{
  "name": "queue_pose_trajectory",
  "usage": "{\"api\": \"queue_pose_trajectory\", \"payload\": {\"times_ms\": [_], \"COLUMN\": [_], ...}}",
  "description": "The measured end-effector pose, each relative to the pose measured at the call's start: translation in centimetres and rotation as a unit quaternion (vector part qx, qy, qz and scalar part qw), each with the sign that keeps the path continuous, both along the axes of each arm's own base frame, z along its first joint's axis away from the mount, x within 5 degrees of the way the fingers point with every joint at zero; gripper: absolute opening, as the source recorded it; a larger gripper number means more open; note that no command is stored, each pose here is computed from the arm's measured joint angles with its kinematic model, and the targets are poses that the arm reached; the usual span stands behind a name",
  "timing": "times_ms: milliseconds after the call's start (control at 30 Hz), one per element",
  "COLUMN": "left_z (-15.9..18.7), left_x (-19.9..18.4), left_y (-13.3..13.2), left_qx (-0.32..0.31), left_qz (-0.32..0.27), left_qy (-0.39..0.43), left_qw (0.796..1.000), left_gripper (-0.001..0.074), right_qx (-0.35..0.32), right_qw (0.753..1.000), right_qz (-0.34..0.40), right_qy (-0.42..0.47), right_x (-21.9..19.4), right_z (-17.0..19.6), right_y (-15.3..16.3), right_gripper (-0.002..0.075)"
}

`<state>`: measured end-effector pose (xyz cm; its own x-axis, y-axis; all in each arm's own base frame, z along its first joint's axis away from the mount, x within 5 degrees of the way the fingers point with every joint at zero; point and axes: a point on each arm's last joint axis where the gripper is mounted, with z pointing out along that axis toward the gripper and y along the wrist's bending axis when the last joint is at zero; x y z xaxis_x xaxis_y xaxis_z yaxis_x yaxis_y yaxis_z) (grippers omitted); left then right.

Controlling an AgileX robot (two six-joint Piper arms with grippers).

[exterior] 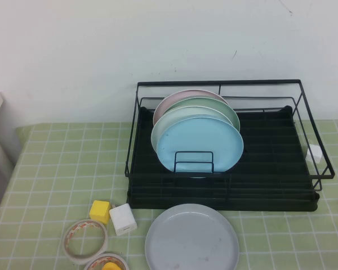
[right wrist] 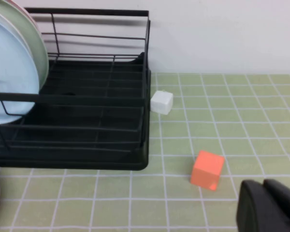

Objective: Place plate on rack

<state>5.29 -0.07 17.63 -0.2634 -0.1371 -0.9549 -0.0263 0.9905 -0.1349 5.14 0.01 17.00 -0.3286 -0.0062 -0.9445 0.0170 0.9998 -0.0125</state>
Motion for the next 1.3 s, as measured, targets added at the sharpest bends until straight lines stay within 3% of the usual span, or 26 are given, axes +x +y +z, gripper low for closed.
{"api": "queue_pose_trajectory", "payload": {"times_ms": [233,300,367,433,567,667,767,933,1000,1200,1300], "left_z": [0.2,0.5,1.2,1.8,2.5,2.8,2.9,3.0,3.0,3.2,3.2], "left_x": [0.1,0.1,0.2,0.3,0.3,0.3,0.3,0.3,0.3,0.3,0.3], "left_y": [-0.1,-0.3,-0.5,-0.6,-0.6,-0.5,-0.3,-0.3,-0.2,0.3,0.8], "left_qx": [-0.018,-0.057,-0.140,-0.246,-0.452,-0.525,-0.551,-0.564,-0.583,-0.670,-0.684], "left_qz": [-0.001,-0.002,0.000,0.008,0.026,0.037,0.042,0.046,0.049,0.073,0.091], "left_qy": [-0.013,-0.032,-0.063,-0.087,-0.108,-0.115,-0.120,-0.123,-0.123,-0.134,-0.152], "left_qw": [1.000,0.998,0.988,0.965,0.885,0.842,0.825,0.815,0.802,0.727,0.708], "left_gripper": [-0.0002,-0.0002,-0.0003,-0.0003,-0.0002,-0.0002,-0.0002,-0.0002,-0.0002,-0.0002,-0.0002], "right_qx": [0.009,0.023,0.051,0.093,0.256,0.389,0.455,0.478,0.481,0.466,0.448], "right_qw": [1.000,1.000,0.999,0.996,0.967,0.921,0.889,0.877,0.876,0.883,0.892], "right_qz": [0.001,0.002,0.004,0.008,0.023,0.035,0.035,0.027,0.025,0.030,0.037], "right_qy": [-0.001,-0.001,0.000,0.000,0.001,-0.005,-0.020,-0.036,-0.040,-0.044,-0.049], "right_x": [0.0,0.0,0.0,0.0,0.0,0.0,0.0,0.1,0.1,0.1,0.1], "right_z": [0.0,0.0,0.0,0.0,0.2,0.9,1.5,1.8,1.9,1.9,2.0], "right_y": [0.1,0.2,0.4,0.7,1.9,2.7,2.9,2.7,2.7,2.7,2.7], "right_gripper": [0.0000,0.0000,0.0000,0.0000,0.0000,0.0000,0.0000,0.0000,0.0000,0.0000,0.0000]}}
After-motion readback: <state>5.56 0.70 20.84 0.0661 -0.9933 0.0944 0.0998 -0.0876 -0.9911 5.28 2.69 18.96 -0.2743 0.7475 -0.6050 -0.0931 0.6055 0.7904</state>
